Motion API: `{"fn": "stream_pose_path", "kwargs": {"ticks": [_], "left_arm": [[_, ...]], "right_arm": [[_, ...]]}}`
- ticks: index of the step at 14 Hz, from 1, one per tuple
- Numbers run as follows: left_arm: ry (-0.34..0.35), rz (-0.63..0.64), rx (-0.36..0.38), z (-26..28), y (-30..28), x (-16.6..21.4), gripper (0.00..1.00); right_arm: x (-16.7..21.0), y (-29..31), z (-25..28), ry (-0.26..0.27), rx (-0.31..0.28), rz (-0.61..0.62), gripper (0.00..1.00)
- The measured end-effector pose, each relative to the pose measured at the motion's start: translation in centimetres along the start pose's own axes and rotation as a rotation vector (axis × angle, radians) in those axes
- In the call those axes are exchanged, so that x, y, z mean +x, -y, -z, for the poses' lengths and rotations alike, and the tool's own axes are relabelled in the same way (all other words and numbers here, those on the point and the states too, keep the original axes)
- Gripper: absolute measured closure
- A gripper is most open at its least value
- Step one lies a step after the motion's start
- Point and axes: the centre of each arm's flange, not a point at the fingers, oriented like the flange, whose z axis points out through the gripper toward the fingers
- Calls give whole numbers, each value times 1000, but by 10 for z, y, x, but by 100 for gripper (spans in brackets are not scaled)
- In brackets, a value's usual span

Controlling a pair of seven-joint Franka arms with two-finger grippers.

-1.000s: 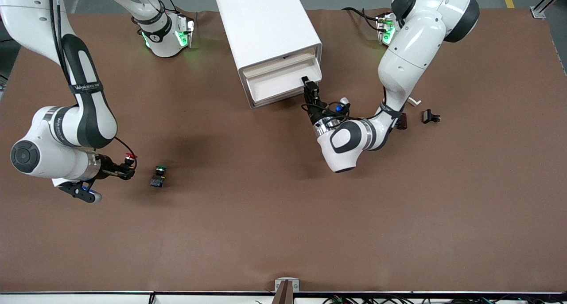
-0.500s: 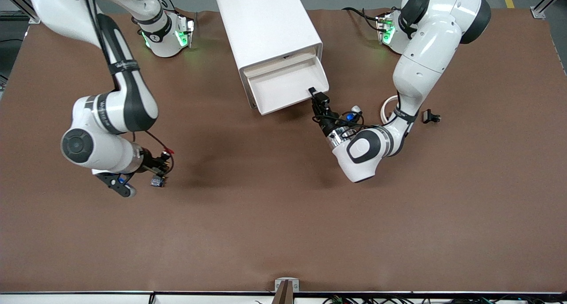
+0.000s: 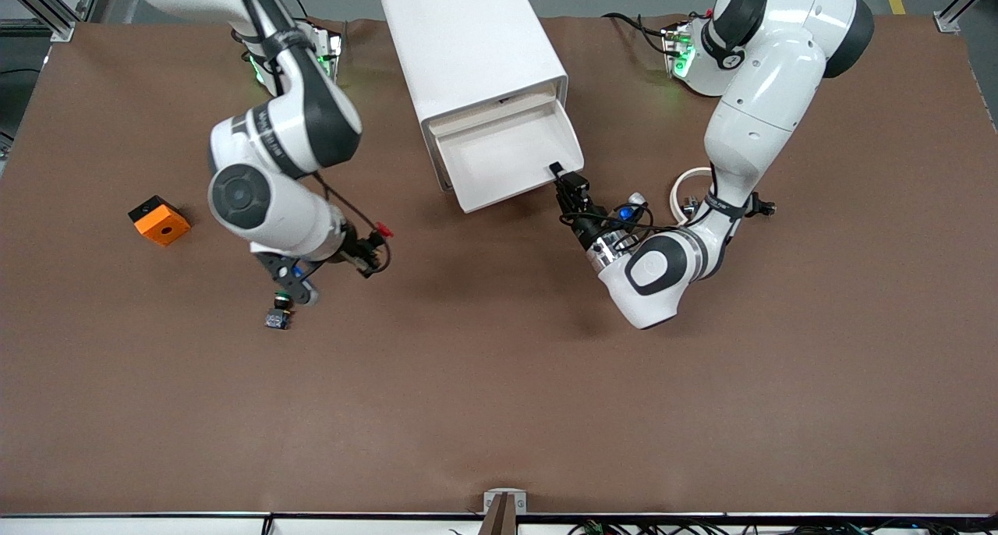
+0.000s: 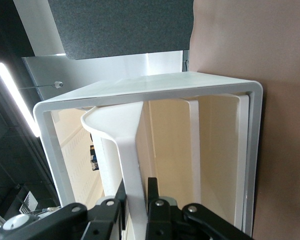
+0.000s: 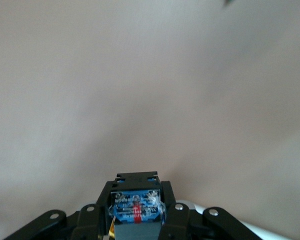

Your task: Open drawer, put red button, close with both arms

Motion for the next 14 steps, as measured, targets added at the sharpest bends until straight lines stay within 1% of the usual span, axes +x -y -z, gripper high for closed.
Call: {"fn": "stream_pose_path", "kwargs": {"ticks": [1, 2, 3, 4, 6, 7, 9, 10, 11, 14], "left_arm": [[3, 1, 0, 2, 0, 1, 76], [7, 1, 0, 5, 0, 3, 72], [9, 2, 0, 7, 0, 4, 72], [11, 2, 0, 7, 0, 4, 66], [11, 0, 0, 8, 1, 4, 45], [11, -5, -2, 9, 1, 4, 33], [16, -37, -10, 14, 5, 3, 15], [15, -65, -24, 19, 9, 2, 4], [2, -102, -51, 25, 16, 0, 0], [-56, -255, -148, 43, 51, -11, 0]], "right_arm": [[-24, 7, 0, 14, 1, -16, 59], [-47, 13, 1, 16, 2, -30, 59], [-70, 18, 0, 15, 2, -37, 59], [-92, 21, -2, 13, -1, -30, 59], [-138, 25, -11, 9, -15, 0, 59], [-160, 26, -16, 7, -23, 5, 59], [-203, 24, -27, -2, -37, 0, 59], [-223, 24, -31, -6, -31, -8, 59], [-239, 24, -36, -10, -23, -13, 59], [-268, 20, -57, -38, -6, -11, 59]]}}
